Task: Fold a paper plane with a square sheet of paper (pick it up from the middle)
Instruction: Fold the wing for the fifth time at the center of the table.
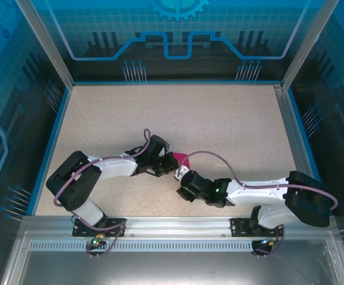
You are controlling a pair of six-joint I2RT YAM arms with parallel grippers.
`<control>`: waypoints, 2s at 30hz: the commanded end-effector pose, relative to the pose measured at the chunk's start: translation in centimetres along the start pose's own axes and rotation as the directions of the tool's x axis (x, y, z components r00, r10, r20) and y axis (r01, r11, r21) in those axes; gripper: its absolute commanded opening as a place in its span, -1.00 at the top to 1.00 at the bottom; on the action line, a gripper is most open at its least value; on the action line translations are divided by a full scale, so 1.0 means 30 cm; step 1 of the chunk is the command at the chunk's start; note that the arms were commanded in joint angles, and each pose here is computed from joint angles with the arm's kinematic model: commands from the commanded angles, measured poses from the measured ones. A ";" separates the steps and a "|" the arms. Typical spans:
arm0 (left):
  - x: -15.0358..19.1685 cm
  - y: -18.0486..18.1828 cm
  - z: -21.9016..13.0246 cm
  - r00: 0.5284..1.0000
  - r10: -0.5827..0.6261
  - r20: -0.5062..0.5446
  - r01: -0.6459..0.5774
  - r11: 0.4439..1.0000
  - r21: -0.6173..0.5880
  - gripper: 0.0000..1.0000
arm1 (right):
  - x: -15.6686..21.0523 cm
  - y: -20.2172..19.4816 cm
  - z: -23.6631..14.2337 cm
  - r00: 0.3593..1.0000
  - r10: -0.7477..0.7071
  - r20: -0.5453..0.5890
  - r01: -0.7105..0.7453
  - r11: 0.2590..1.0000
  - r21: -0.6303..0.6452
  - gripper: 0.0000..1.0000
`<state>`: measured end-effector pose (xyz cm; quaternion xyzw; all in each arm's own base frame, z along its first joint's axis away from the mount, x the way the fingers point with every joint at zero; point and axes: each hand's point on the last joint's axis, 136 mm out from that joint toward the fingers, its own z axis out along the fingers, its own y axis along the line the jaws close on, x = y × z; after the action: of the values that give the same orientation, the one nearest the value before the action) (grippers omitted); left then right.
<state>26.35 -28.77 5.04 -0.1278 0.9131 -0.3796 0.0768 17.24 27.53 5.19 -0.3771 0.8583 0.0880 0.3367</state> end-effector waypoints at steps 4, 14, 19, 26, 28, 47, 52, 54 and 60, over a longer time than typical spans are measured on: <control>0.002 -0.015 -0.003 1.000 0.003 -0.012 -0.003 1.000 -0.003 0.83 | -0.018 -0.055 0.005 0.997 -0.082 -0.001 0.081 0.980 0.181 0.16; 0.003 -0.004 0.009 1.000 -0.007 -0.020 0.007 1.000 -0.015 0.83 | -0.017 -0.049 0.045 0.994 -0.101 -0.041 0.107 0.972 0.209 0.37; 0.004 -0.005 0.010 1.000 -0.009 -0.023 0.009 1.000 -0.014 0.83 | -0.014 -0.050 0.054 0.993 -0.110 -0.050 0.119 0.969 0.218 0.40; 0.002 -0.007 0.006 1.000 -0.013 -0.019 0.012 1.000 -0.017 0.81 | 0.000 -0.057 0.061 0.994 -0.095 -0.057 0.106 0.968 0.229 0.60; 0.001 -0.006 0.004 1.000 -0.013 -0.017 0.013 1.000 -0.017 0.79 | 0.008 -0.061 0.064 0.994 -0.088 -0.063 0.100 0.967 0.234 0.70; -0.053 0.019 -0.140 0.990 -0.001 0.142 0.018 0.993 -0.118 0.08 | 0.013 -0.047 0.087 0.987 0.159 -0.010 -0.160 0.987 -0.029 1.00; -0.068 0.030 -0.237 0.971 0.023 0.236 0.012 0.990 -0.143 -0.11 | 0.006 -0.046 0.079 0.960 0.278 0.001 -0.273 0.944 -0.184 1.00; -0.068 0.027 -0.260 0.966 0.031 0.255 0.003 0.991 -0.134 -0.13 | 0.000 -0.046 0.070 0.949 0.316 -0.003 -0.308 0.921 -0.239 1.00; -0.054 0.021 -0.284 0.963 0.049 0.266 -0.021 0.994 -0.106 -0.12 | -0.015 -0.056 0.031 0.909 0.416 -0.029 -0.394 0.833 -0.390 0.97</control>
<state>26.22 -23.23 11.49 -0.1687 0.9075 -0.3310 0.1958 20.16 25.80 3.54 -0.2447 0.8929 0.2568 0.2773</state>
